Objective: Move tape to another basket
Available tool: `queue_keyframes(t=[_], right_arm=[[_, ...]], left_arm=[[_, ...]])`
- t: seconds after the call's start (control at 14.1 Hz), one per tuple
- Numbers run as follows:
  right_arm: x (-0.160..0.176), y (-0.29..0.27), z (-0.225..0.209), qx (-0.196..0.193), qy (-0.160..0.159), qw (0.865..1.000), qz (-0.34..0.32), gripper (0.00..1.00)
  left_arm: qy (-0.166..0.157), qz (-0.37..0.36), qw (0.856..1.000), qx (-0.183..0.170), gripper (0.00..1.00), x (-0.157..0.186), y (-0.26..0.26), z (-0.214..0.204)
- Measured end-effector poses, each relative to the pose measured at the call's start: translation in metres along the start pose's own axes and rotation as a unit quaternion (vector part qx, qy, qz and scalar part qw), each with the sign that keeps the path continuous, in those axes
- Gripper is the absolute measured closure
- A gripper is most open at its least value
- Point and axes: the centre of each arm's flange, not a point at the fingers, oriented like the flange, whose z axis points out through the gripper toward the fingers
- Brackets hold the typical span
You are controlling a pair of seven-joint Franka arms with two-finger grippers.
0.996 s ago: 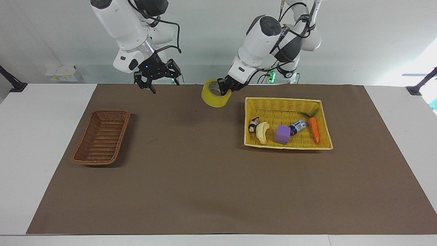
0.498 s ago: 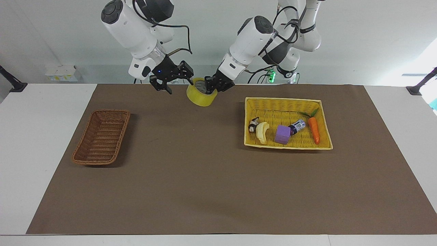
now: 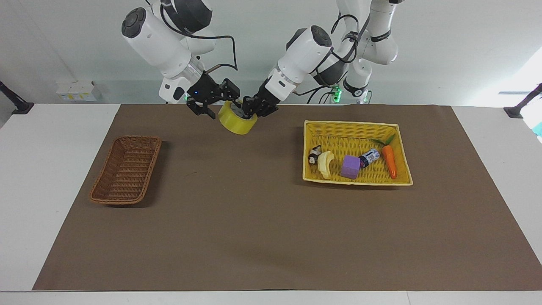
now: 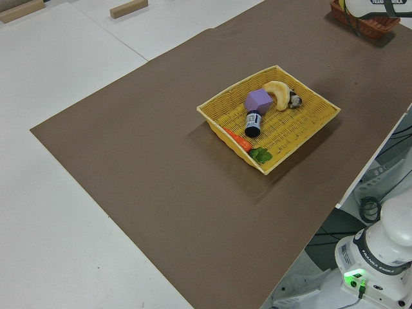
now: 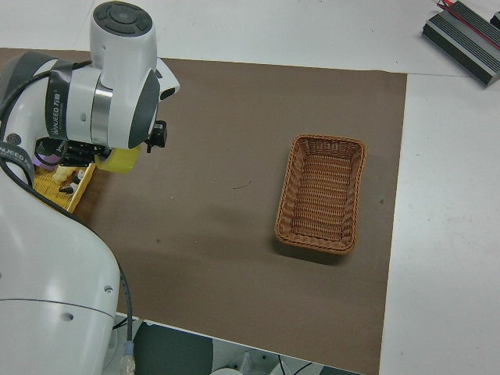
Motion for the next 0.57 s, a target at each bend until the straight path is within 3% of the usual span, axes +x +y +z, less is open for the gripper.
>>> queue_keyframes(t=[0.21, 0.57], right_arm=[[-0.001, 0.004, -0.002, 0.005, 0.001, 1.0, 0.005, 0.06], [-0.004, -0.003, -0.004, 0.03, 0.0, 0.999, 0.036, 0.59]], left_arm=[[0.002, -0.008, 1.0, -0.016, 0.77, 0.001, 0.004, -0.005], [0.009, -0.02, 0.999, -0.048, 0.77, 0.001, 0.013, -0.014]])
